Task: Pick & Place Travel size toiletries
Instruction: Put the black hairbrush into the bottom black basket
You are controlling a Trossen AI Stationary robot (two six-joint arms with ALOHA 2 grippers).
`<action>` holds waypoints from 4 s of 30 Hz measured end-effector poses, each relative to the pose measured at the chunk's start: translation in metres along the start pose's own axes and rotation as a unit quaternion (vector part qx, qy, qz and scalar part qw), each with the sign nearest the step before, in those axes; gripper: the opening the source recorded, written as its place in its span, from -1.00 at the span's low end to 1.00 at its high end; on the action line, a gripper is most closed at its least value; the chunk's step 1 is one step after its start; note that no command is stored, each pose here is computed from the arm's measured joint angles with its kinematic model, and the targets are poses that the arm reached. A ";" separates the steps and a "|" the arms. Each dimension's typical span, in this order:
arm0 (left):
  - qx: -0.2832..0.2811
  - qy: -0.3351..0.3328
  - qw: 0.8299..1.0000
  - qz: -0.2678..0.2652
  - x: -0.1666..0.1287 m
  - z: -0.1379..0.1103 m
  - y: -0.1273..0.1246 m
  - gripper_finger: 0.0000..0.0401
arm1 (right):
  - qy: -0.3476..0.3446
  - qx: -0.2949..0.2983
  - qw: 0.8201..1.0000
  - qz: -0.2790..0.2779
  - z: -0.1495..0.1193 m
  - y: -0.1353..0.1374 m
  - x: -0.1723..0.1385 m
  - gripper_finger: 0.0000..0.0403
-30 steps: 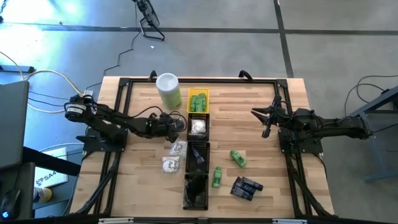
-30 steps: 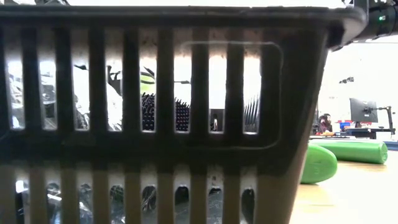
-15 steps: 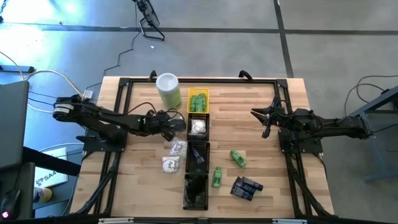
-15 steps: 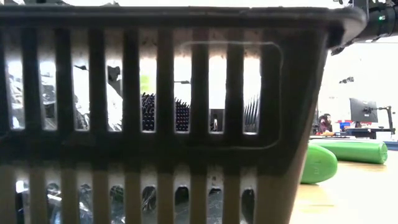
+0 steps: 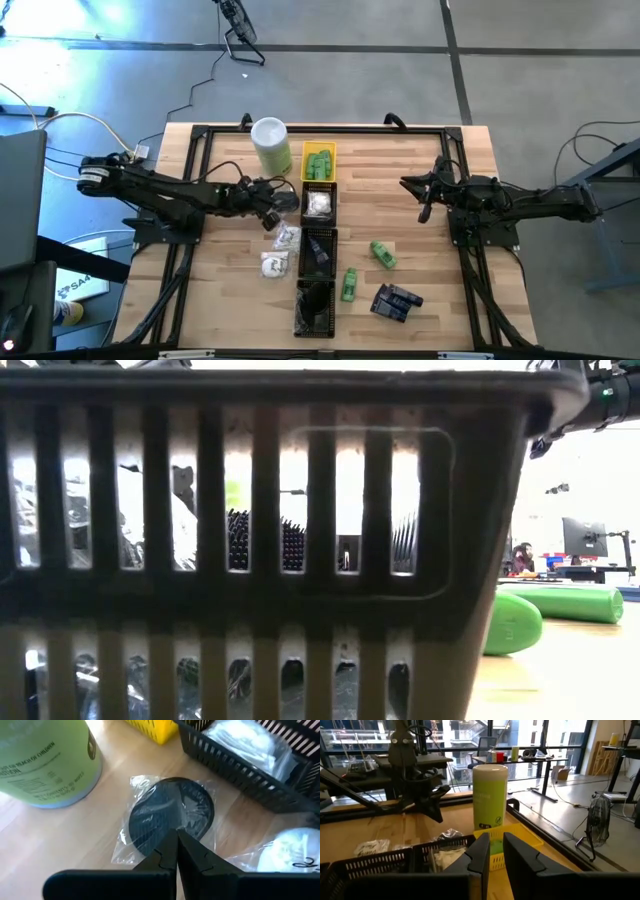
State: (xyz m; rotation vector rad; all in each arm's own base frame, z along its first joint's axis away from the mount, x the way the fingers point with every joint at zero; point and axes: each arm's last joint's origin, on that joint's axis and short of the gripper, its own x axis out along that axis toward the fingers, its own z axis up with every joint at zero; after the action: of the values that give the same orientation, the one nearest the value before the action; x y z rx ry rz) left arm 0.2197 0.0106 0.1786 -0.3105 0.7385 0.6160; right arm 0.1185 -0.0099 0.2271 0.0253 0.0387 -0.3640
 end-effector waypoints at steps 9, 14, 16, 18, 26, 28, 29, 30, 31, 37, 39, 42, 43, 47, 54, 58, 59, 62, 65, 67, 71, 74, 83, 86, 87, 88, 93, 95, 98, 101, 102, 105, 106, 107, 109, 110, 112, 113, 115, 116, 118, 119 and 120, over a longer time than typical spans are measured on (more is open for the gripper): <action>0.090 -0.020 0.995 0.032 0.000 0.002 0.002 -1.00 | -0.017 0.000 1.000 -0.002 0.003 0.000 0.000 -0.77; 0.186 -0.007 0.982 0.030 0.000 0.000 0.002 -1.00 | -0.025 0.000 1.000 -0.004 0.005 0.000 0.000 -0.77; 0.215 0.012 0.976 0.029 0.000 -0.003 0.003 -1.00 | -0.025 0.012 1.000 -0.004 0.005 0.000 0.000 -0.77; 0.221 0.039 0.974 0.026 -0.001 -0.008 0.005 -1.00 | -0.024 0.023 0.999 -0.003 0.005 0.000 0.000 -0.77; 0.236 0.071 0.969 -0.027 -0.013 -0.026 -0.013 -1.00 | -0.005 0.034 0.999 0.000 0.001 0.002 0.005 -0.77; 0.256 0.062 0.964 -0.034 -0.018 -0.032 -0.020 -1.00 | -0.001 0.042 0.999 0.000 0.000 0.002 0.006 -0.77; 0.269 0.059 0.961 -0.031 -0.021 -0.035 -0.023 -1.00 | 0.001 0.046 0.999 0.000 0.000 0.003 0.007 -0.77; 0.283 0.057 0.957 -0.027 -0.023 -0.039 -0.025 -1.00 | 0.003 0.051 0.999 0.000 -0.001 0.003 0.007 -0.77; 0.294 0.057 0.954 -0.023 -0.026 -0.041 -0.027 -1.00 | 0.005 0.056 0.998 0.000 -0.001 0.003 0.008 -0.77; 0.313 0.059 0.948 -0.024 -0.028 -0.047 -0.030 -1.00 | 0.018 0.080 0.997 0.001 -0.004 0.004 0.011 -0.77; 0.312 0.060 0.948 -0.027 -0.028 -0.047 -0.031 -1.00 | 0.021 0.080 0.997 0.000 -0.005 0.004 0.011 -0.77; 0.325 0.060 0.944 -0.027 -0.028 -0.047 -0.031 -1.00 | 0.024 0.079 0.997 0.000 -0.005 0.005 0.012 -0.77; 0.330 0.060 0.942 -0.028 -0.028 -0.047 -0.031 -0.99 | 0.024 0.078 0.997 0.000 -0.005 0.005 0.012 -0.77; 0.333 0.059 0.941 -0.029 -0.028 -0.047 -0.031 -0.84 | 0.024 0.079 0.997 -0.001 -0.005 0.005 0.012 -0.77; 0.348 0.059 0.935 -0.030 -0.028 -0.047 -0.031 -0.34 | 0.024 0.077 0.997 -0.001 -0.005 0.005 0.012 -0.77; 0.349 0.059 0.935 -0.030 -0.028 -0.047 -0.031 -0.08 | 0.024 0.077 0.997 -0.001 -0.005 0.005 0.012 -0.77; 0.349 0.059 0.935 -0.030 -0.028 -0.047 -0.031 -0.02 | 0.024 0.077 0.997 -0.001 -0.005 0.005 0.012 -0.77; 0.349 0.062 0.934 -0.035 -0.028 -0.047 -0.031 0.13 | 0.024 0.077 0.997 -0.001 -0.005 0.005 0.012 -0.77; 0.362 0.074 0.928 -0.049 -0.029 -0.049 -0.031 0.25 | 0.024 0.077 0.997 -0.001 -0.005 0.005 0.012 -0.77; 0.369 0.080 0.924 -0.063 -0.029 -0.049 -0.031 0.30 | 0.024 0.077 0.997 -0.001 -0.005 0.005 0.012 -0.77; 0.368 0.087 0.922 -0.078 -0.029 -0.050 -0.032 0.35 | 0.024 0.077 0.997 -0.001 -0.005 0.005 0.012 -0.77; 0.367 0.082 0.924 -0.076 -0.029 -0.049 -0.033 0.35 | 0.024 0.077 0.997 -0.001 -0.005 0.005 0.012 -0.77; 0.416 0.053 0.907 0.023 -0.019 -0.050 -0.032 0.35 | 0.028 0.075 0.997 -0.002 -0.006 0.005 0.012 -0.77; 0.435 0.054 0.898 0.034 -0.012 -0.053 -0.035 0.35 | 0.031 0.074 0.997 -0.002 -0.007 0.005 0.012 -0.77; 0.438 0.055 0.897 0.035 -0.010 -0.054 -0.036 0.35 | 0.032 0.074 0.997 -0.002 -0.007 0.004 0.012 -0.77; 0.440 0.058 0.895 0.036 -0.007 -0.056 -0.037 0.35 | 0.033 0.073 0.997 -0.002 -0.007 0.004 0.012 -0.77; 0.447 0.067 0.891 0.044 0.005 -0.062 -0.042 0.35 | 0.035 0.072 0.997 -0.002 -0.008 0.004 0.012 -0.77; 0.448 0.065 0.890 0.049 0.008 -0.063 -0.043 0.35 | 0.035 0.072 0.997 -0.002 -0.008 0.004 0.012 -0.77; 0.447 0.061 0.891 0.052 0.011 -0.064 -0.045 0.35 | 0.039 0.072 0.997 -0.003 -0.008 0.004 0.012 -0.77; 0.441 0.050 0.894 0.057 0.011 -0.063 -0.046 0.35 | 0.039 0.073 0.997 -0.003 -0.009 0.004 0.012 -0.77; 0.438 0.048 0.896 0.057 0.012 -0.062 -0.046 0.35 | 0.040 0.073 0.997 -0.003 -0.009 0.004 0.012 -0.77; 0.418 0.056 0.905 0.053 0.017 -0.056 -0.041 0.35 | 0.040 0.073 0.997 -0.005 -0.009 0.004 0.012 -0.77; 0.409 0.061 0.909 0.050 0.019 -0.054 -0.039 0.35 | 0.040 0.073 0.997 -0.005 -0.009 0.004 0.012 -0.77; 0.401 0.064 0.912 0.051 0.022 -0.051 -0.036 0.35 | 0.040 0.073 0.997 -0.005 -0.009 0.004 0.012 -0.77; 0.384 0.067 0.919 0.057 0.026 -0.046 -0.031 0.35 | 0.040 0.074 0.996 -0.005 -0.009 0.004 0.012 -0.77; 0.376 0.067 0.922 0.061 0.029 -0.043 -0.028 0.35 | 0.040 0.074 0.996 -0.005 -0.009 0.004 0.012 -0.77; 0.362 0.069 0.928 0.061 0.032 -0.039 -0.024 0.35 | 0.040 0.074 0.996 -0.005 -0.009 0.004 0.012 -0.77; 0.357 0.071 0.930 0.055 0.034 -0.037 -0.023 0.35 | 0.040 0.074 0.996 -0.005 -0.009 0.004 0.012 -0.77; 0.353 0.073 0.932 0.042 0.036 -0.035 -0.021 0.35 | 0.041 0.074 0.996 -0.005 -0.009 0.004 0.012 -0.77; 0.352 0.072 0.933 0.037 0.037 -0.034 -0.020 0.35 | 0.041 0.073 0.996 -0.005 -0.009 0.004 0.012 -0.77; 0.349 0.066 0.934 0.034 0.038 -0.032 -0.020 0.35 | 0.041 0.071 0.997 -0.005 -0.009 0.004 0.012 -0.77; 0.350 0.064 0.934 0.033 0.038 -0.031 -0.020 0.35 | 0.041 0.071 0.997 -0.005 -0.009 0.004 0.012 -0.77; 0.355 0.063 0.932 0.033 0.038 -0.031 -0.020 0.35 | 0.041 0.070 0.997 -0.005 -0.009 0.004 0.012 -0.77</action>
State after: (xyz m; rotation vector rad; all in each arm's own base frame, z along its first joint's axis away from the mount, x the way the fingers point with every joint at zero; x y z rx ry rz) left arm 0.2379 -0.0040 0.1306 0.3494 1.0472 0.3568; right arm 0.1308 -0.0098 0.2178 0.1793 0.0937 -0.3750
